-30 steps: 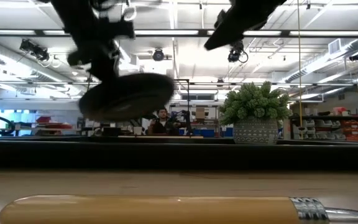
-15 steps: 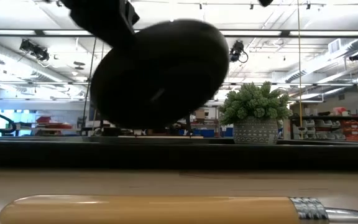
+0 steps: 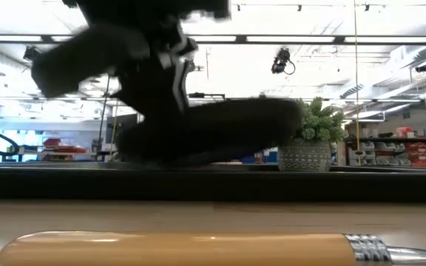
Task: Pick and place plate/cup/fork/spoon on tray
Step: Put the black plate on the black tray to the left of the green potted plant
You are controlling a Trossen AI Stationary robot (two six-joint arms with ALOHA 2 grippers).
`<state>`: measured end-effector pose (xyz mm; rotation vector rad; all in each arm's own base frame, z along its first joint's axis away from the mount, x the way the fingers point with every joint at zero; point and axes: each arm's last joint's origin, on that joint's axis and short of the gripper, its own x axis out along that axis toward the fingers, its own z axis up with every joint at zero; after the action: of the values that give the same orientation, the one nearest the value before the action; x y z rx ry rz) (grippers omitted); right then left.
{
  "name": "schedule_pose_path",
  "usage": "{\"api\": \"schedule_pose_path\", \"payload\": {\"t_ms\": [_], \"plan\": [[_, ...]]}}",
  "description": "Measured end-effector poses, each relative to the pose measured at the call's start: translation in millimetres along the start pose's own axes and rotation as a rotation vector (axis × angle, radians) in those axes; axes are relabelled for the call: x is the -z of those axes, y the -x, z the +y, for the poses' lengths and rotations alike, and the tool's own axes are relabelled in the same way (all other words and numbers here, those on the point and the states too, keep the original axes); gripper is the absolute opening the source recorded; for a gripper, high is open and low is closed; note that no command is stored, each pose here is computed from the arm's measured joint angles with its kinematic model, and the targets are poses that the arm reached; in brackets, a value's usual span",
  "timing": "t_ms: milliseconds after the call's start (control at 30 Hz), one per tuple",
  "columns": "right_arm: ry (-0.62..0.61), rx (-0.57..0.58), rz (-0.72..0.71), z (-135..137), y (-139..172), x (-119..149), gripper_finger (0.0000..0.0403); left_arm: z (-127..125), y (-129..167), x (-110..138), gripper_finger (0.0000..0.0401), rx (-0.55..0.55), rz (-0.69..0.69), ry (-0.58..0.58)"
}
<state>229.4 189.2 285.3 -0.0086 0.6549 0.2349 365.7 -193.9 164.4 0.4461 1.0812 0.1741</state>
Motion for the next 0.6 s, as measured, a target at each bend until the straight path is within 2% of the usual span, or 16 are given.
{"api": "schedule_pose_path", "payload": {"t_ms": [100,367,600], "plan": [[-0.008,-0.008,-0.001,5,0,2,0.013,2,-10,3,0.0011,0.035,0.051,0.01],[-0.006,-0.007,-0.008,9,1,3,0.013,13,-21,3,0.0013,0.018,0.078,0.038],[-0.007,-0.006,-0.002,10,-1,4,0.013,13,-21,-4,0.0054,0.031,0.021,0.001]]}}
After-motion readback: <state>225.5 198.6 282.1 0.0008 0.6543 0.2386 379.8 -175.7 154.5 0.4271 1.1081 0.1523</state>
